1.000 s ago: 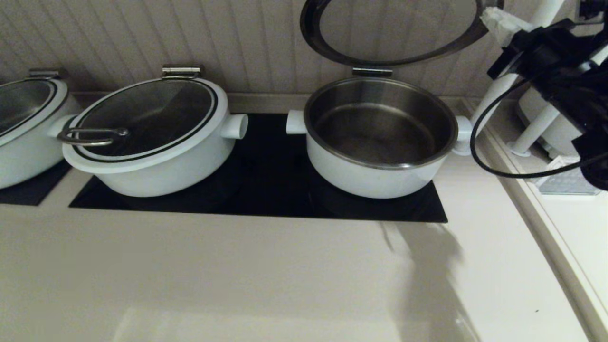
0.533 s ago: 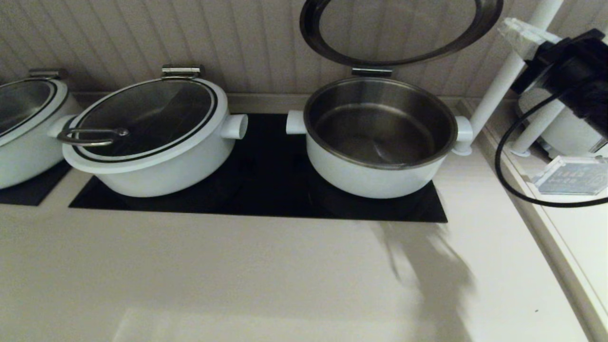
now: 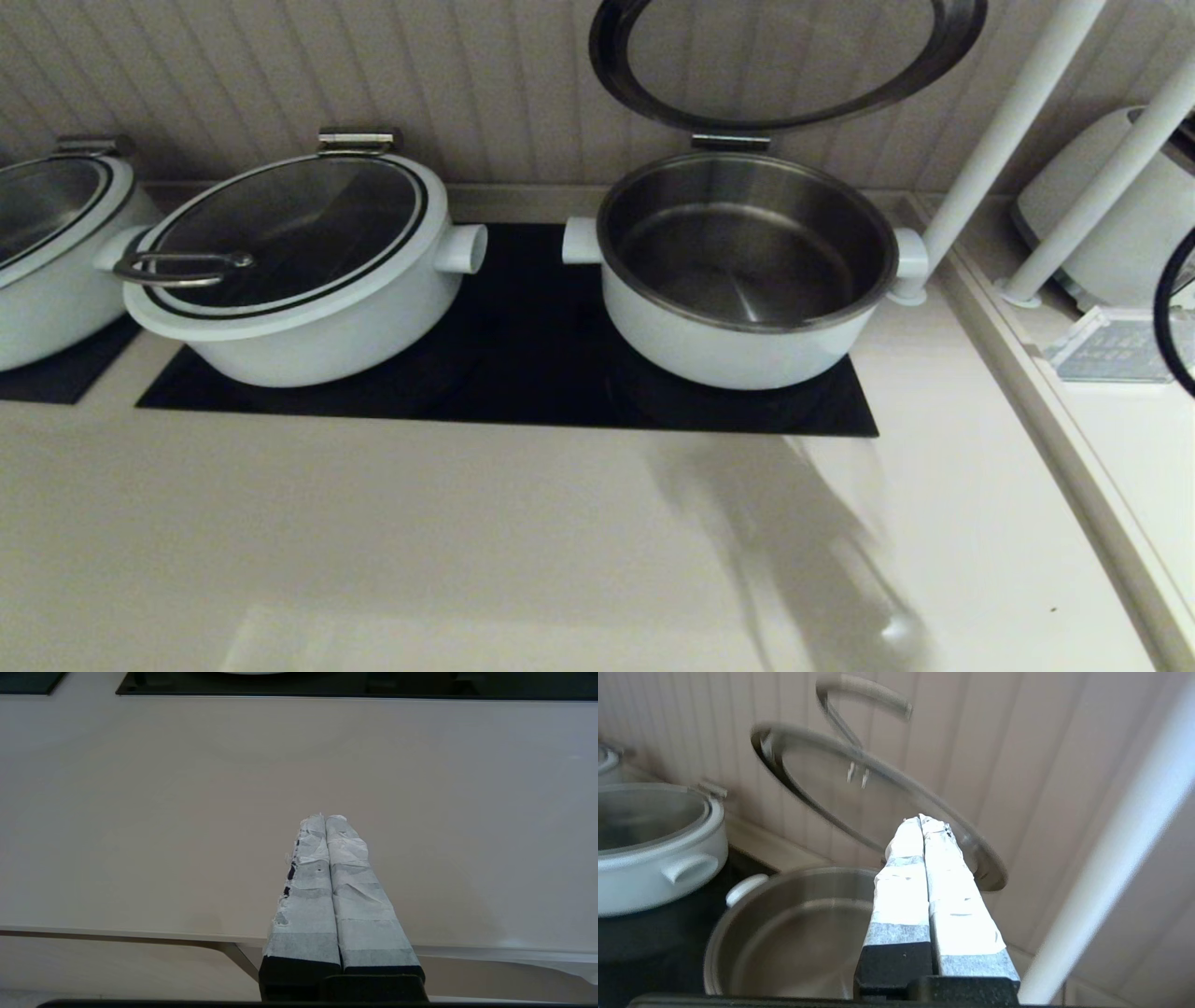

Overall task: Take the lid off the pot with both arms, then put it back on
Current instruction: Close the pot lid

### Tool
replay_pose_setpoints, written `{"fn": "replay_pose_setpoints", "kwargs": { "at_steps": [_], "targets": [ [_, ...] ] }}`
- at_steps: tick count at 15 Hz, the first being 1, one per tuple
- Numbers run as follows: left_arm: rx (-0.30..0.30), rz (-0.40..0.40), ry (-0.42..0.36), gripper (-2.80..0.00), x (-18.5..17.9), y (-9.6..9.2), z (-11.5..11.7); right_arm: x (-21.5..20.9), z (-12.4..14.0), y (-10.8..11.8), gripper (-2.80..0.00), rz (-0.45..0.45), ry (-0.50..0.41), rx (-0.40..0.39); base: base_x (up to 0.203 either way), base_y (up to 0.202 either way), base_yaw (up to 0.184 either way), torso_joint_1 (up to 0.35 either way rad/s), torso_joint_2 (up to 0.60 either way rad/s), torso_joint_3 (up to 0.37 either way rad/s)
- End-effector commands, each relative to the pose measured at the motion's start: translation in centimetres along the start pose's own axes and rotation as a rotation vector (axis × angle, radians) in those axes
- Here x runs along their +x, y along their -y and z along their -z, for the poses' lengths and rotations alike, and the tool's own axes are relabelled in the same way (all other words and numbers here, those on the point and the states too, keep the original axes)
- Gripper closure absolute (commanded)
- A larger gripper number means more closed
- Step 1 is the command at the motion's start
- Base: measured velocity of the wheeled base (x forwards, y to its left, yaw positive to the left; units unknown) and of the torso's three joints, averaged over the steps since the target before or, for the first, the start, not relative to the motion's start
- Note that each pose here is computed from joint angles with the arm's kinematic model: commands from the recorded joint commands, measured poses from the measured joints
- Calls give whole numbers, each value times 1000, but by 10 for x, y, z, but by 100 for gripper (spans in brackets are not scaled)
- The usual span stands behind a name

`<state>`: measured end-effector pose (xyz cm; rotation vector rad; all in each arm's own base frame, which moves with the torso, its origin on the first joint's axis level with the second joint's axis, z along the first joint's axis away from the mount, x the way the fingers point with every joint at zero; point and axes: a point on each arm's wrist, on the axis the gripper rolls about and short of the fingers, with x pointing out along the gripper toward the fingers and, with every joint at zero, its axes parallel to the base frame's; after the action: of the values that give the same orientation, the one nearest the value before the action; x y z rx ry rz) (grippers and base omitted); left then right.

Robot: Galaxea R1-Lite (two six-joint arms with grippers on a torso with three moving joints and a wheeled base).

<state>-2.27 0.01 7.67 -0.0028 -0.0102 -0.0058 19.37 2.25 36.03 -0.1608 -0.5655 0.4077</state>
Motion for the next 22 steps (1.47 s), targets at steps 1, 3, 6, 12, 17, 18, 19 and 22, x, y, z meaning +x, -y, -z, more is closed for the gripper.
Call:
{"fn": "replay_pose_setpoints", "kwargs": {
  "at_steps": [1, 3, 6, 12, 17, 18, 19, 22],
  "targets": [
    [0, -1, 2, 0, 0, 0, 0, -5, -16, 2, 0, 13, 44, -24, 0, 0, 0, 0, 0, 0],
    [0, 0, 2, 0, 0, 0, 0, 11, -10, 12, 0, 23, 45, -34, 0, 0, 0, 0, 0, 0],
    [0, -1, 2, 0, 0, 0, 0, 46, -3, 30, 0, 25, 74, -56, 0, 0, 0, 0, 0, 0],
    [0, -1, 2, 0, 0, 0, 0, 103, 36, 78, 0, -129, 102, -177, 0, 0, 0, 0, 0, 0],
    [0, 0, 2, 0, 0, 0, 0, 130, 46, 106, 0, -161, 172, -256, 0, 0, 0, 0, 0, 0],
    [0, 0, 2, 0, 0, 0, 0, 133, 46, 108, 0, -170, 188, -269, 0, 0, 0, 0, 0, 0],
    [0, 0, 2, 0, 0, 0, 0, 136, 46, 109, 0, -183, 198, -276, 0, 0, 0, 0, 0, 0],
    [0, 0, 2, 0, 0, 0, 0, 136, 47, 109, 0, -194, 201, -280, 0, 0, 0, 0, 0, 0]
  ]
}}
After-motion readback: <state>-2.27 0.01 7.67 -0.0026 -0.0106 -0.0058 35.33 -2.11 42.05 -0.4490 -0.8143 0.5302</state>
